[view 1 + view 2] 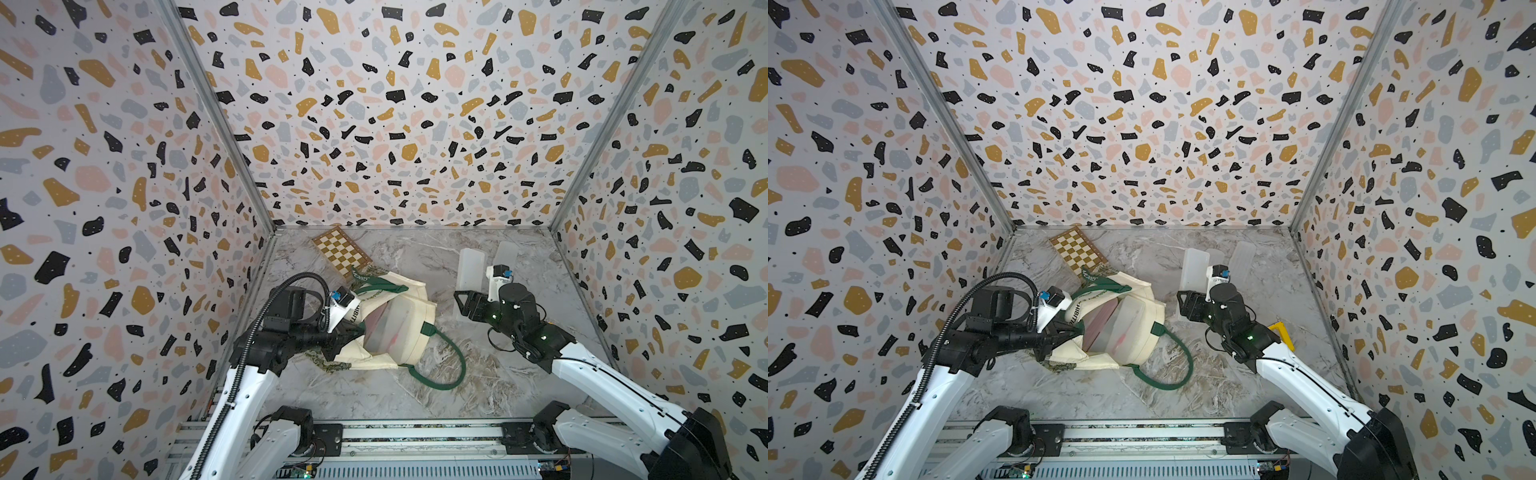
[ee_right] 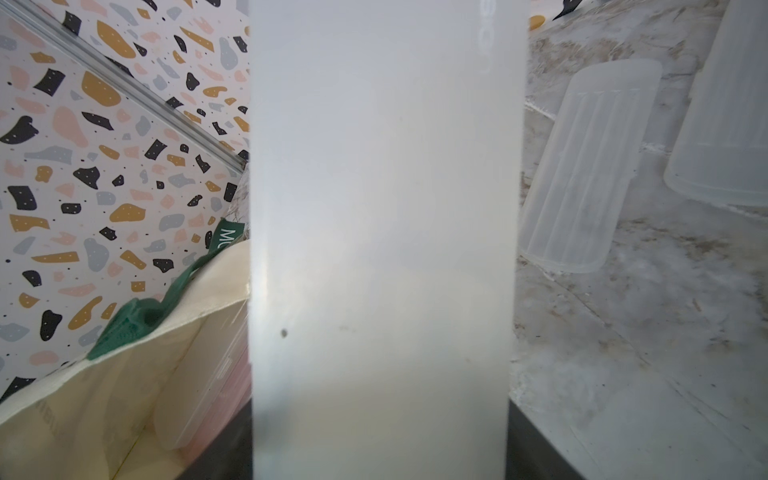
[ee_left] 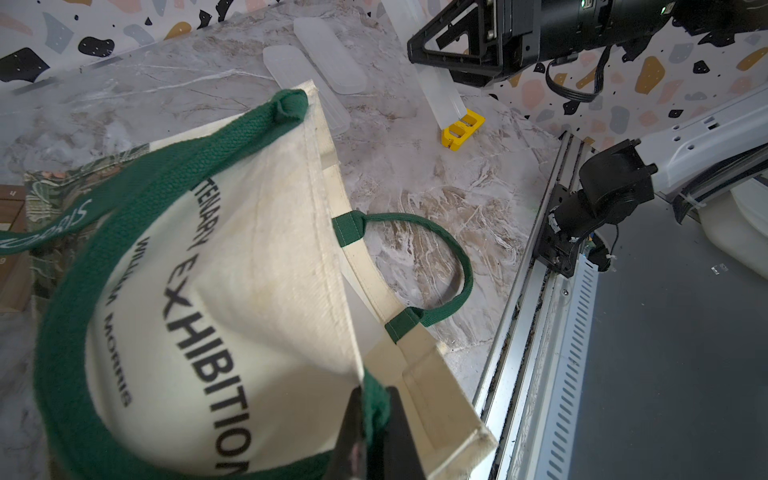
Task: Take out the pencil case from the canvas bag
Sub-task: Place the pencil case at the center of the board.
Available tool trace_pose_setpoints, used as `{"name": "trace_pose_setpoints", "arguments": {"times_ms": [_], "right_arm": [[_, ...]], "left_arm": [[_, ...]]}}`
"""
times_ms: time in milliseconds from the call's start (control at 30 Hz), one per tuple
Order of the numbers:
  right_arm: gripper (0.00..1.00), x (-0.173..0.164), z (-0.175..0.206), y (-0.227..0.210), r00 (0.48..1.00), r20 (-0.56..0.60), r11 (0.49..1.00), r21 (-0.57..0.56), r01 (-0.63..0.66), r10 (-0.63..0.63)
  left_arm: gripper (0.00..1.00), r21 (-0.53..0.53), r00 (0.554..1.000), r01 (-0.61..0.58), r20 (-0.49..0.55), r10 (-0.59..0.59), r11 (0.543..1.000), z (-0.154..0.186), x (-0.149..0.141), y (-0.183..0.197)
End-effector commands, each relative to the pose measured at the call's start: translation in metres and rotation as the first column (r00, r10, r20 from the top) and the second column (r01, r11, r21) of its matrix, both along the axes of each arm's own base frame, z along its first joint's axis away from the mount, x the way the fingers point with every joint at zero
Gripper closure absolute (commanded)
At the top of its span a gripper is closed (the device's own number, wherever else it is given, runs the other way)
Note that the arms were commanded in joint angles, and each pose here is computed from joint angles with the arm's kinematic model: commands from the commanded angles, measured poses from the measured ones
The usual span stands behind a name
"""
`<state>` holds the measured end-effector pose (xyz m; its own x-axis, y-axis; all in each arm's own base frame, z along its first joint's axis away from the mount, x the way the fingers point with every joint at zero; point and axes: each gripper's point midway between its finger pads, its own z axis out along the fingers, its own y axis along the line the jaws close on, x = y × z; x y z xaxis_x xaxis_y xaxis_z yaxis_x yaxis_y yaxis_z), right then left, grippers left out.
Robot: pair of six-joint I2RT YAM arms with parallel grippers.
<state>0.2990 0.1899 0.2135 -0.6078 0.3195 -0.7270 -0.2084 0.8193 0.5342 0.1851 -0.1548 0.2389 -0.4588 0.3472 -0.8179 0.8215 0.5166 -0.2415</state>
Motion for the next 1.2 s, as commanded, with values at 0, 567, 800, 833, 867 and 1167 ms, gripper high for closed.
{"name": "trace_pose_setpoints", "arguments": {"times_ms": [0, 567, 800, 833, 867, 1167], "right_arm": [[0.30, 0.011, 0.033, -0.005, 0.997, 0.071, 1.000, 0.026, -0.001, -0.001], [0.30, 0.063, 0.039, -0.074, 0.984, 0.072, 0.986, 0.014, 0.164, -0.165], [0.30, 0.083, 0.036, -0.106, 0.970, 0.054, 0.972, 0.011, 0.237, -0.237], [0.30, 0.084, 0.034, -0.109, 0.968, 0.048, 0.969, 0.011, 0.245, -0.246], [0.30, 0.086, 0.031, -0.113, 0.966, 0.041, 0.967, 0.008, 0.255, -0.255], [0.30, 0.100, 0.005, -0.152, 0.940, -0.025, 0.940, -0.020, 0.341, -0.341]], "left_arm": [[1.00, -0.026, 0.999, -0.001, 0.044, 0.002, 1.000, 0.008, 0.005, -0.002], [1.00, -0.023, 0.999, -0.011, 0.038, 0.012, 1.000, 0.001, 0.004, 0.000], [1.00, -0.032, 0.999, -0.011, 0.043, 0.012, 0.999, 0.002, 0.002, 0.001], [1.00, -0.034, 0.999, -0.010, 0.042, 0.011, 0.999, 0.001, 0.002, 0.000], [1.00, -0.035, 0.999, -0.008, 0.040, 0.009, 0.999, 0.000, 0.001, 0.000], [1.00, -0.043, 0.999, -0.004, 0.042, 0.005, 0.999, -0.002, -0.002, 0.001]]}}
